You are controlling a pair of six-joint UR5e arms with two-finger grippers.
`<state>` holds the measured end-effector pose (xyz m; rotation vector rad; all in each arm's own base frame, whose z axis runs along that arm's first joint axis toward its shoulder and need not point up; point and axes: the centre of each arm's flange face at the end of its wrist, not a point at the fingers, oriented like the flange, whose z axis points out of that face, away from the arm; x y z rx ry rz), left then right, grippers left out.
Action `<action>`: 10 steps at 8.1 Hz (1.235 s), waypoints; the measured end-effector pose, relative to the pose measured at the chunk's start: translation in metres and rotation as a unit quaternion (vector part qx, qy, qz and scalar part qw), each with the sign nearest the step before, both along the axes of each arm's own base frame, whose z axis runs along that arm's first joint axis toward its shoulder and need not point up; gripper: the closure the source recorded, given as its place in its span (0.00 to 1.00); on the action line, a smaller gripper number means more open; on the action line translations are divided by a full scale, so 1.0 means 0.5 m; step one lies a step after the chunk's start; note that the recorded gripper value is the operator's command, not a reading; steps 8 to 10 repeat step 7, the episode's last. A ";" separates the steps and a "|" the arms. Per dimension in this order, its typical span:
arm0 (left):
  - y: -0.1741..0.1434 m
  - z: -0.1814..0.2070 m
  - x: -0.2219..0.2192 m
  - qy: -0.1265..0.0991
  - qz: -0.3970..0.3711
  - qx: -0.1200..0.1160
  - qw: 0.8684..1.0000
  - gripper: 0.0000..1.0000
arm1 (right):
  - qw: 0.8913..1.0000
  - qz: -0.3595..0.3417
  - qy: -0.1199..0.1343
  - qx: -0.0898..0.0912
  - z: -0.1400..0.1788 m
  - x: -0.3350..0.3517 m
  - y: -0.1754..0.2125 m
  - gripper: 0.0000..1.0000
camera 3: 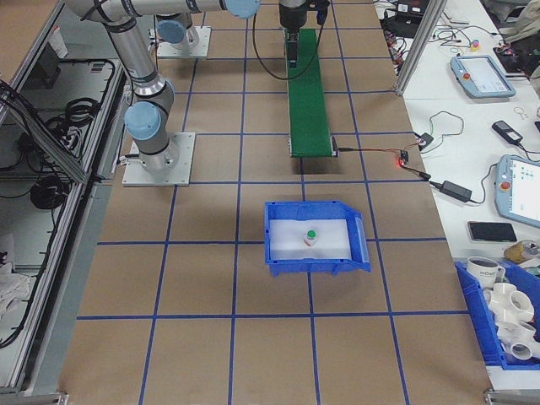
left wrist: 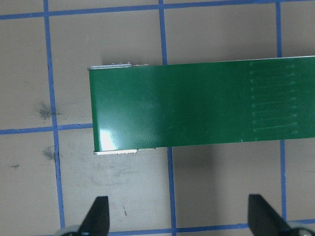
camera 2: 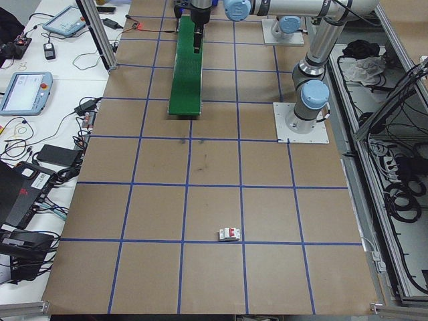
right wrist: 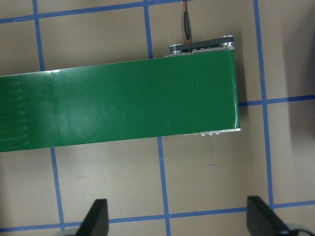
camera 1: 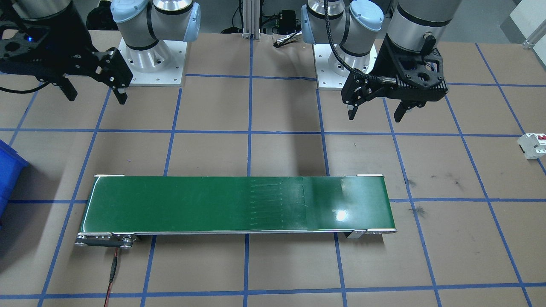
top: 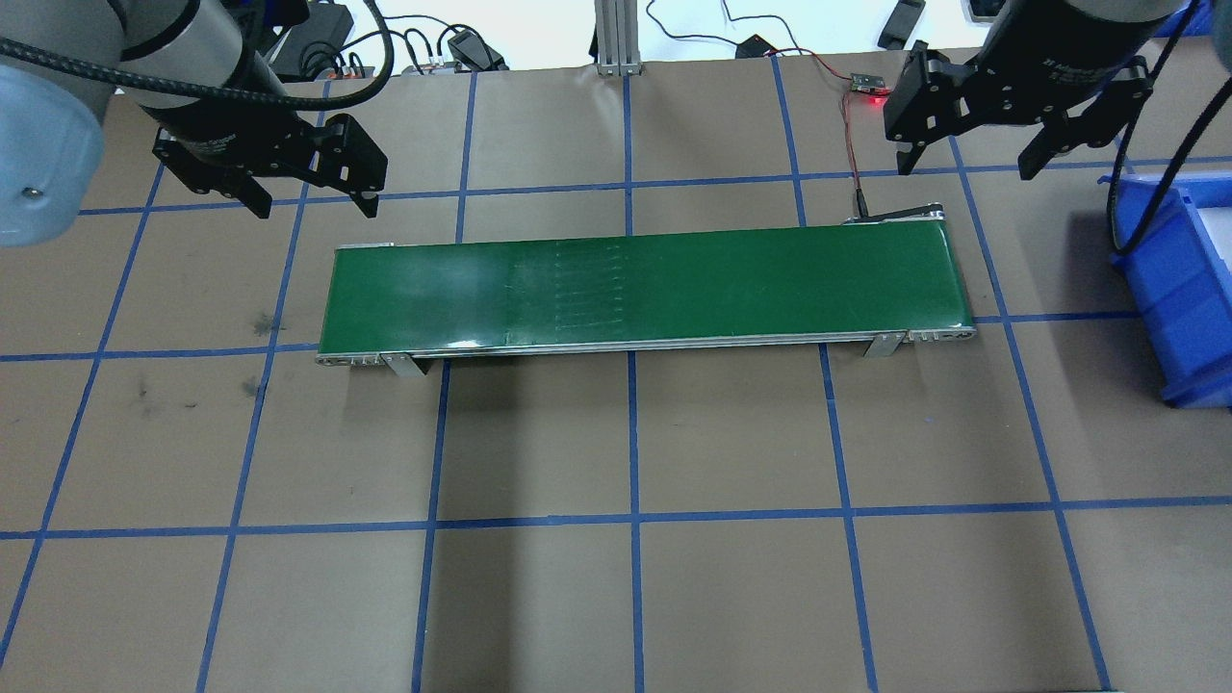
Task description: Move button from left to right
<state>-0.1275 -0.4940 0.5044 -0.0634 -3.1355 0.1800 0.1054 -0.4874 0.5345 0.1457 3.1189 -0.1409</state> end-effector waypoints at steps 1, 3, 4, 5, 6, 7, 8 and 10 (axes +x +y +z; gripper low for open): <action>0.000 0.000 0.000 0.000 0.000 0.000 1.000 0.00 | 1.000 0.000 -0.002 0.000 0.000 0.011 0.002 0.00; 0.000 0.000 0.000 0.000 0.000 0.000 1.000 0.00 | 1.000 0.001 -0.003 0.001 -0.002 0.017 0.002 0.00; 0.000 0.000 0.001 0.000 0.000 0.000 1.000 0.00 | 1.000 0.003 -0.002 0.001 -0.003 0.016 0.001 0.00; 0.000 0.000 0.001 0.000 0.000 0.000 1.000 0.00 | 1.000 0.004 -0.001 0.002 -0.005 0.016 -0.001 0.00; 0.000 0.000 0.001 0.000 0.001 0.000 1.000 0.00 | 1.000 0.004 0.001 0.003 -0.006 0.015 -0.001 0.00; 0.000 0.000 0.001 0.000 0.001 0.000 1.000 0.00 | 1.000 0.004 0.002 0.004 -0.007 0.014 -0.002 0.00; 0.000 0.000 0.001 0.000 0.001 0.000 1.000 0.00 | 1.000 0.004 0.002 0.004 -0.007 0.014 -0.002 0.00; 0.000 0.000 0.001 0.000 0.001 0.000 1.000 0.00 | 1.000 0.004 0.002 0.004 -0.007 0.014 -0.002 0.00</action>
